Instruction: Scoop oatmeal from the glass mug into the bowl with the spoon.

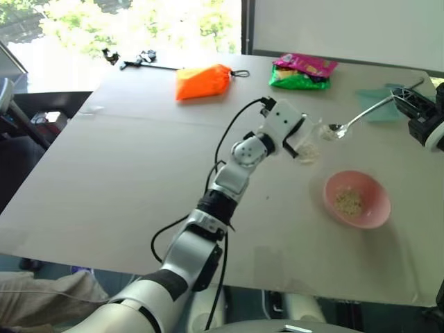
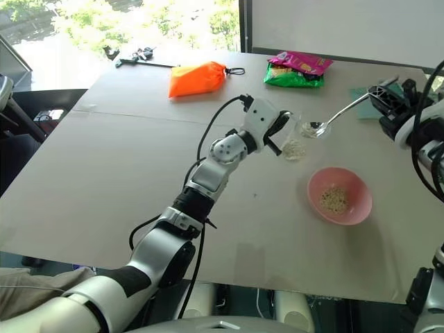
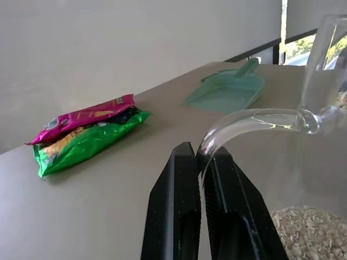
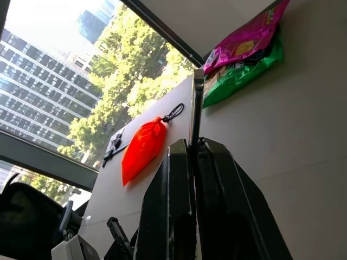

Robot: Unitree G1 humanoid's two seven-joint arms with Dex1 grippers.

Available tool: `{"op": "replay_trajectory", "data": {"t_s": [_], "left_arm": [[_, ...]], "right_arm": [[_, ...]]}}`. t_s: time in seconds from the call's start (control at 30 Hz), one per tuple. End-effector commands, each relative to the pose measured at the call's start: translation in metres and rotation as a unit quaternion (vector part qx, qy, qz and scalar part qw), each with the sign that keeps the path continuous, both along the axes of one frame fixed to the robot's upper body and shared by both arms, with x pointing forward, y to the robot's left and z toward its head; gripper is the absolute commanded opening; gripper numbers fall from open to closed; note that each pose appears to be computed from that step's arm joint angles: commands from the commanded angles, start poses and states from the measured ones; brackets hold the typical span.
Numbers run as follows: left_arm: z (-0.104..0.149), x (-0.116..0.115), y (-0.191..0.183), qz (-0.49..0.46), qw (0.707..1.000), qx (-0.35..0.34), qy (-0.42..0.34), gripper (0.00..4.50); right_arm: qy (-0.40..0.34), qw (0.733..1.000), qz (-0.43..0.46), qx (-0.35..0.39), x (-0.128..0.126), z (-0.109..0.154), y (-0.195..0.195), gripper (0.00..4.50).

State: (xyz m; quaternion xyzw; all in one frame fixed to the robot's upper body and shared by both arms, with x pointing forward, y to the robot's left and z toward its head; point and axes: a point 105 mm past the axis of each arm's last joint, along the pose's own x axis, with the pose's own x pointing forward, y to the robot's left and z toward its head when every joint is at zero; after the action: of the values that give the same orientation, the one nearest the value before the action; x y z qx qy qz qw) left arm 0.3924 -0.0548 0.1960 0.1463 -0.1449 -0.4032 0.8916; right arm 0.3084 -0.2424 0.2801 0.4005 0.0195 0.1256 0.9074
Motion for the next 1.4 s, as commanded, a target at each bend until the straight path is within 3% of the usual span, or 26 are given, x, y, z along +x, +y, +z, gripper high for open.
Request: {"op": "replay_trajectory", "data": {"t_s": [0.03, 0.6, 1.4], "left_arm": [[0.024, -0.01, -0.018, -0.031, 0.998, -0.004, -0.047, 0.06], [0.015, -0.011, -0.035, -0.055, 0.995, 0.047, -0.073, 0.06], [0.018, -0.007, -0.04, -0.053, 0.989, 0.083, -0.109, 0.06]], "right_arm": [[-0.043, 0.999, -0.02, 0.018, -0.013, 0.019, -0.012, 0.0], [-0.062, 0.996, -0.048, 0.032, -0.033, 0.009, -0.04, 0.0], [-0.113, 0.992, -0.025, 0.048, -0.06, -0.003, -0.047, 0.0]]}}
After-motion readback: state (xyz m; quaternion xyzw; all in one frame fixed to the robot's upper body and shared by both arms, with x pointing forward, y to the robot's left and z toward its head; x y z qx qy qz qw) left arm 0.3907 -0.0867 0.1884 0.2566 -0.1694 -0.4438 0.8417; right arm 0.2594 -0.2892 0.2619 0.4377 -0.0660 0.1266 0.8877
